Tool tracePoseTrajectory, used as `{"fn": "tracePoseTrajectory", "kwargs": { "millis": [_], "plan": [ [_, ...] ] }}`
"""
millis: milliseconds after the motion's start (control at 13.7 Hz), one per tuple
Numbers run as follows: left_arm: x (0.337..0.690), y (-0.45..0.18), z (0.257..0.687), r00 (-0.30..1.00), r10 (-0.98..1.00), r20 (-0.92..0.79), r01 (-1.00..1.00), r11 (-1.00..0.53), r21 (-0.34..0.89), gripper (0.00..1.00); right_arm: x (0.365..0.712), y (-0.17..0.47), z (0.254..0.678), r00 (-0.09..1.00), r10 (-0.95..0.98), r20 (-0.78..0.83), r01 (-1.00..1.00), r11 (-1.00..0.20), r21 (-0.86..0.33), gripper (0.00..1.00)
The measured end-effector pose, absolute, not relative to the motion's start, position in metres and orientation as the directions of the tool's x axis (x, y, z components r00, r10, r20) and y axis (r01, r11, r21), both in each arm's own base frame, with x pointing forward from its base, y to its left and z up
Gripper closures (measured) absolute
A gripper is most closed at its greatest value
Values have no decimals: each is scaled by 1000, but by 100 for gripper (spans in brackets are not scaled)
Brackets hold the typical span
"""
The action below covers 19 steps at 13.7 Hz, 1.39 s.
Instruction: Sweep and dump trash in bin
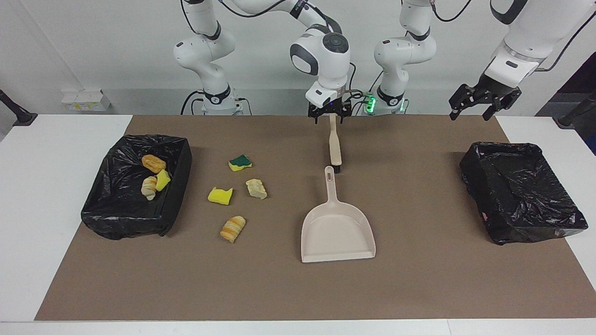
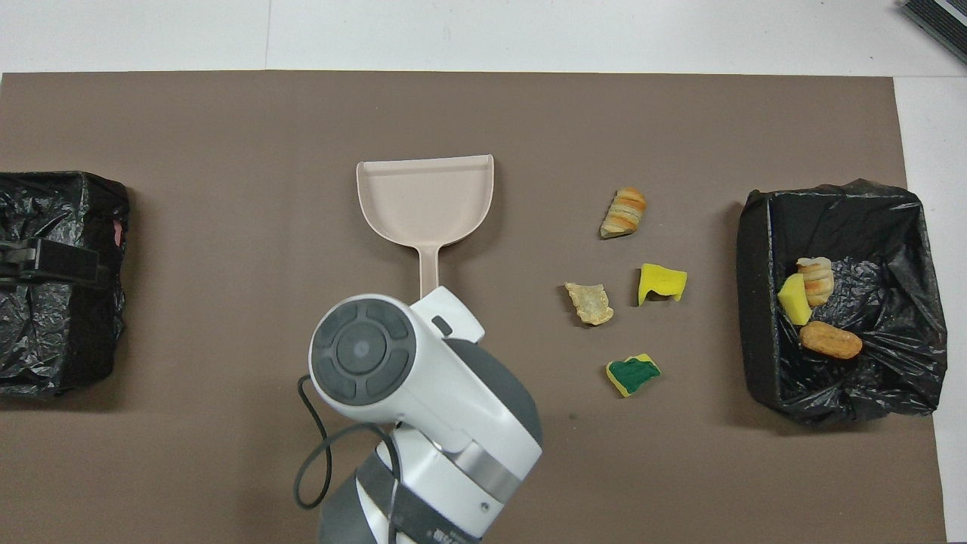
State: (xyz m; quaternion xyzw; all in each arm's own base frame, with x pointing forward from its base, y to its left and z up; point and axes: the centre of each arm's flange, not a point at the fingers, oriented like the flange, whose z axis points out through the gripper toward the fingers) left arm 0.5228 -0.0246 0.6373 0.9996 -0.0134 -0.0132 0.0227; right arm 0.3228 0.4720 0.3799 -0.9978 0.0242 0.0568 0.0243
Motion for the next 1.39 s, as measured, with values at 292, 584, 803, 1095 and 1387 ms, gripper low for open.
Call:
{"fn": "tracePoseTrajectory", "kwargs": {
  "millis": [292,584,803,1095,1387],
  "plan": [
    [523,-24,637,999,-26,-27,-25,-999,46,0,293,479,340,992,-43,-115,-48,-998,-45,8],
    [522,-24,637,999,-25,-29,-24,-999,46,0,291,481,338,994,-40,-101,-46,-997,-65,23],
    [520,-24,637,999,-25,-30,-24,-999,45,0,286,488,324,994,-29,-101,-37,-996,-77,26],
    [518,-24,636,999,-25,-34,-24,-999,44,0,283,494,320,995,-18,-101,-26,-996,-84,42],
    [516,-24,634,999,-25,-38,-23,-999,43,0,286,497,326,995,-19,-94,-28,-995,-95,47]
  ]
}}
